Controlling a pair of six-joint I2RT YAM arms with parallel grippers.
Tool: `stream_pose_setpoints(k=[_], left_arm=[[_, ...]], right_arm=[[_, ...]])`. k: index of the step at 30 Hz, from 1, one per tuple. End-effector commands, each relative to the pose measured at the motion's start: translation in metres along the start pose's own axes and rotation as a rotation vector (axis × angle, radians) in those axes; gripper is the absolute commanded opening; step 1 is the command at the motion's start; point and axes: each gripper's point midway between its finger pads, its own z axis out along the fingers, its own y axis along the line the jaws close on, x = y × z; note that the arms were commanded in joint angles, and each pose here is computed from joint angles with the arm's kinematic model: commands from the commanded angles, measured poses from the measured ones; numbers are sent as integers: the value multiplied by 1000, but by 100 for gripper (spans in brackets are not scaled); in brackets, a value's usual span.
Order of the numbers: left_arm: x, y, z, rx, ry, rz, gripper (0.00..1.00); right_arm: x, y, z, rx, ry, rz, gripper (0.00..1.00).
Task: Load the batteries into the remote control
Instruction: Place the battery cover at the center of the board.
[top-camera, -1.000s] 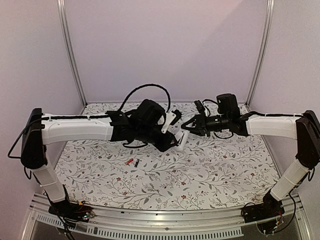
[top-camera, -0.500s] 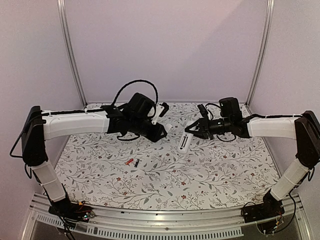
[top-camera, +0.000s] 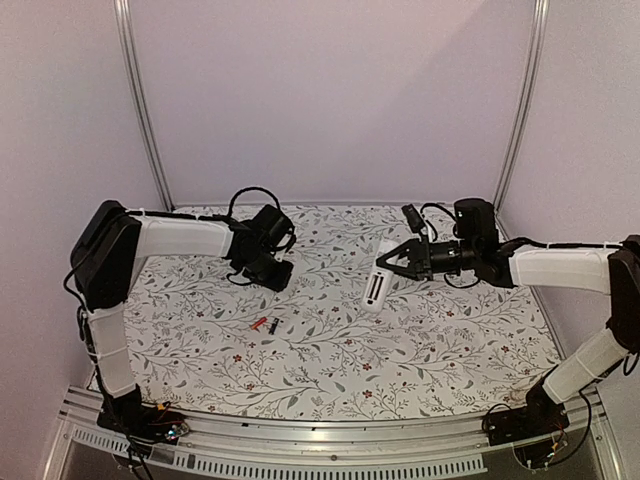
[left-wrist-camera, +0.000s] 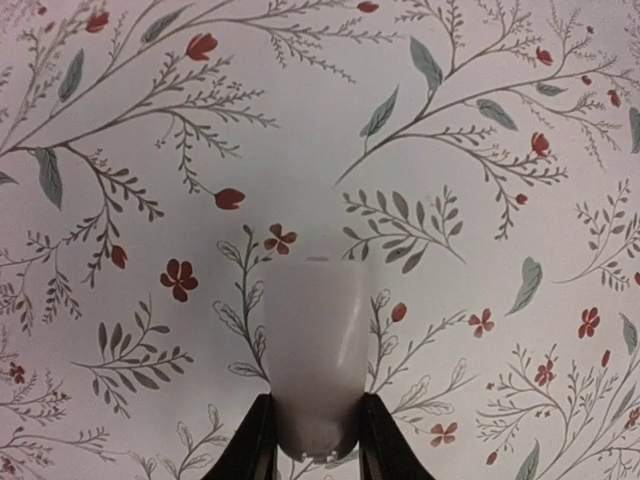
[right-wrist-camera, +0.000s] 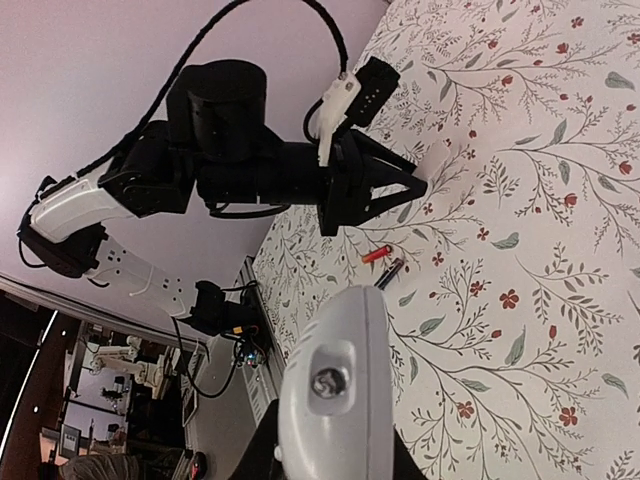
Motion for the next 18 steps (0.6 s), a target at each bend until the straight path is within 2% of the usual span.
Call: stream_pose_setpoints(k=[1,8,12,18], left_arm=[[11,13,17,-39,76,-32,25],[22,11,31,-39,132,-29,27],[26,13,34,-49,159,-25,33],[20,9,17,-21,158,-24,61]], right_arm=[[3,23,-7,-79,-20,-116,0],[13,38,-9,-100,-19,-207,0],[15,37,-9,-99,-16,-209,0],[19,30,-7,-85,-8,-192,0]])
